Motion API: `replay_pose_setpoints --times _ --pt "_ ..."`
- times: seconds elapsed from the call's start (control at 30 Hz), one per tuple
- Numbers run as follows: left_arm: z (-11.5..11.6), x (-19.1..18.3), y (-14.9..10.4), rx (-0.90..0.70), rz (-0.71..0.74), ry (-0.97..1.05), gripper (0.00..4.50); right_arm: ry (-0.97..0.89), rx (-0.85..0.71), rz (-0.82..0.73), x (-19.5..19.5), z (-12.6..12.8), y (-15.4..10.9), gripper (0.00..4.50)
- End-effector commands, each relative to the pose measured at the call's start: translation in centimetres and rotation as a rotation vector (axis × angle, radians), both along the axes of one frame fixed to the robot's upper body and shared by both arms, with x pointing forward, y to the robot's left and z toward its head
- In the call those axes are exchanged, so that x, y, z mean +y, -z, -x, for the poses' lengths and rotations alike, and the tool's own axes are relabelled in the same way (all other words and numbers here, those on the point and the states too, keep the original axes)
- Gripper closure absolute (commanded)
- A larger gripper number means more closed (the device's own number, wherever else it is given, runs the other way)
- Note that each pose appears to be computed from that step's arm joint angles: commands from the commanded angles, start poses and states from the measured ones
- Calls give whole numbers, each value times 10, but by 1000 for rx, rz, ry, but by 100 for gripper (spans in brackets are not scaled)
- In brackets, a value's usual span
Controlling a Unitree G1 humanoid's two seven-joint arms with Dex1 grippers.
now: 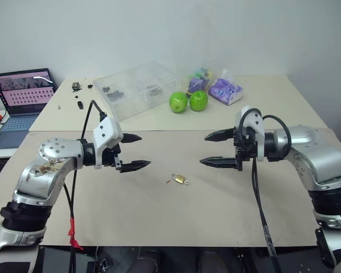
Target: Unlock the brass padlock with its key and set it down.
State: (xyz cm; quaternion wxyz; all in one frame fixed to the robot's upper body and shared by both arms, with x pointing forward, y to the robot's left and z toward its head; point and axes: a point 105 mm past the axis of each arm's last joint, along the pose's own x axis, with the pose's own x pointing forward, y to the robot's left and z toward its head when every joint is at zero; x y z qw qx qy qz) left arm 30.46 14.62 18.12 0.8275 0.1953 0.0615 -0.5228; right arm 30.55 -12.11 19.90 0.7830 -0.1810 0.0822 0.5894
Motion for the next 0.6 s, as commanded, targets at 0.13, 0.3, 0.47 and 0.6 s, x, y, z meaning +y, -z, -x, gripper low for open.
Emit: replay_pose_setpoints --times 0.13,0.3,0.47,0.6 --pt "-15 -7 -7 -21 -32 41 3 42 -74 1 -5 -2 -16 0" --pt "-20 -33 10 -37 -76 202 3 105 -84 -3 -11 6 -18 0" --pt "-26 -58 34 -40 -148 372 3 216 -93 0 -26 21 -16 0" --pt "-36 -79 49 -60 -188 495 3 312 -86 -4 -38 35 -15 0"
